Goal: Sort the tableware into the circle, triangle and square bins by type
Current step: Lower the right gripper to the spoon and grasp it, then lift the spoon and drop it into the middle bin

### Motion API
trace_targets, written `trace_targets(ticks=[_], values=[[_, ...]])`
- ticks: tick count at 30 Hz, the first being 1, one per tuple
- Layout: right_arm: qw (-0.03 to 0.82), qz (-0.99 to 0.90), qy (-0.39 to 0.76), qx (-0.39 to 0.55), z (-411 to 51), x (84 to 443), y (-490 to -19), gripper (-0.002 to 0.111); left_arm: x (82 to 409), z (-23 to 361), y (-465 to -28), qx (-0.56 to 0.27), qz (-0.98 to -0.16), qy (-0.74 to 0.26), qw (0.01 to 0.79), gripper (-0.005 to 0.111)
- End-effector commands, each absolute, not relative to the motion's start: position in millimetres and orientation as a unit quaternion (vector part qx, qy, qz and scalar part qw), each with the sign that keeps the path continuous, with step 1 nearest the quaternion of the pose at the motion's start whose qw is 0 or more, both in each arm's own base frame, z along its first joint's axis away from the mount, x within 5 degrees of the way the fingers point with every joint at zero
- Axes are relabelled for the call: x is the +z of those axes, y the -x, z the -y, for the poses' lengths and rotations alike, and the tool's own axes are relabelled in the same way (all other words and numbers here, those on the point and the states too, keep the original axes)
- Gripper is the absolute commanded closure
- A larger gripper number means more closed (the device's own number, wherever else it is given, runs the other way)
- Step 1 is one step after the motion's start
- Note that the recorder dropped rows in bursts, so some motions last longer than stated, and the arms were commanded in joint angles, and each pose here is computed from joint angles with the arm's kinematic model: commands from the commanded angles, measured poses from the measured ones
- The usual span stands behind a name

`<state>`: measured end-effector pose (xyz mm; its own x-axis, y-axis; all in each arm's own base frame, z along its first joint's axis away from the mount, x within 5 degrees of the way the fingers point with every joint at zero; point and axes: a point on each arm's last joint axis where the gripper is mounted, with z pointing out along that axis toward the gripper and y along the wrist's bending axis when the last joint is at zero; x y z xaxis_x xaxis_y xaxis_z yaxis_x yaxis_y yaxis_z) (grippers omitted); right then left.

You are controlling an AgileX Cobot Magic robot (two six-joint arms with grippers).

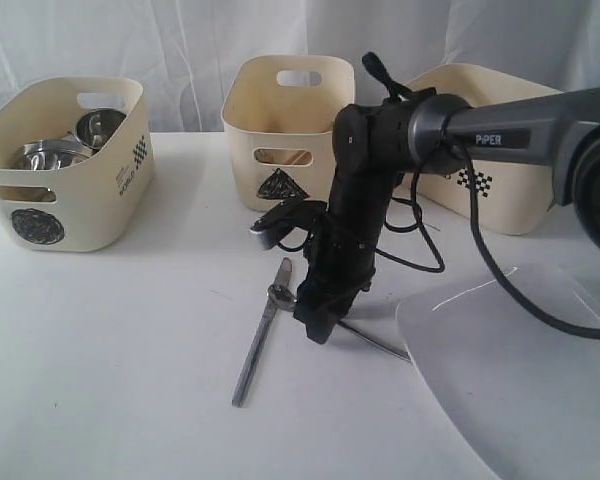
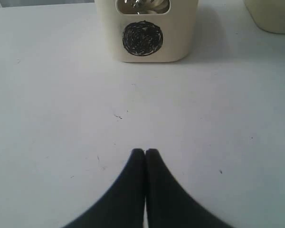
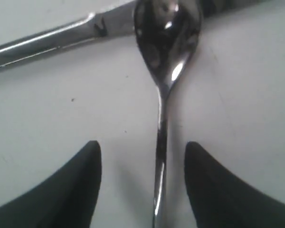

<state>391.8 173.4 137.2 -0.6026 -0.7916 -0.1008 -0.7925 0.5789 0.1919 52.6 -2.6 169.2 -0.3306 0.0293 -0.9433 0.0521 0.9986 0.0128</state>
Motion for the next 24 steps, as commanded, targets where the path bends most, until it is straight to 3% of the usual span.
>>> trace_targets(ticks=[1, 9, 15, 19, 24], values=[[-0.013, -0.889, 0.45, 0.085, -176.8, 115.8, -391.7, 0.064, 168.6, 2.8, -52.4, -0.012, -0.815, -0.023, 0.579, 0.107], [-0.011, -0.911, 0.413, 0.017, -175.3, 100.1, -396.5, 0.108, 168.6, 2.8, -52.4, -0.012, -0.815, -0.023, 0.579, 0.107], [0.03, -0.914, 0.402, 0.034, -182.6, 131.2, -405.7, 0.108, 168.6, 2.8, -52.4, -0.012, -0.815, -0.023, 0.579, 0.107], [0.103, -0.913, 0.388, 0.07, -194.2, 189.1, -416.1, 0.108, 168.6, 2.8, -52.4, -0.012, -0.815, -0.023, 0.579, 0.107], [0.259, -0.891, 0.354, 0.115, -205.1, 263.7, -430.2, 0.108, 168.6, 2.8, -52.4, -0.012, -0.815, -0.023, 0.579, 0.107]])
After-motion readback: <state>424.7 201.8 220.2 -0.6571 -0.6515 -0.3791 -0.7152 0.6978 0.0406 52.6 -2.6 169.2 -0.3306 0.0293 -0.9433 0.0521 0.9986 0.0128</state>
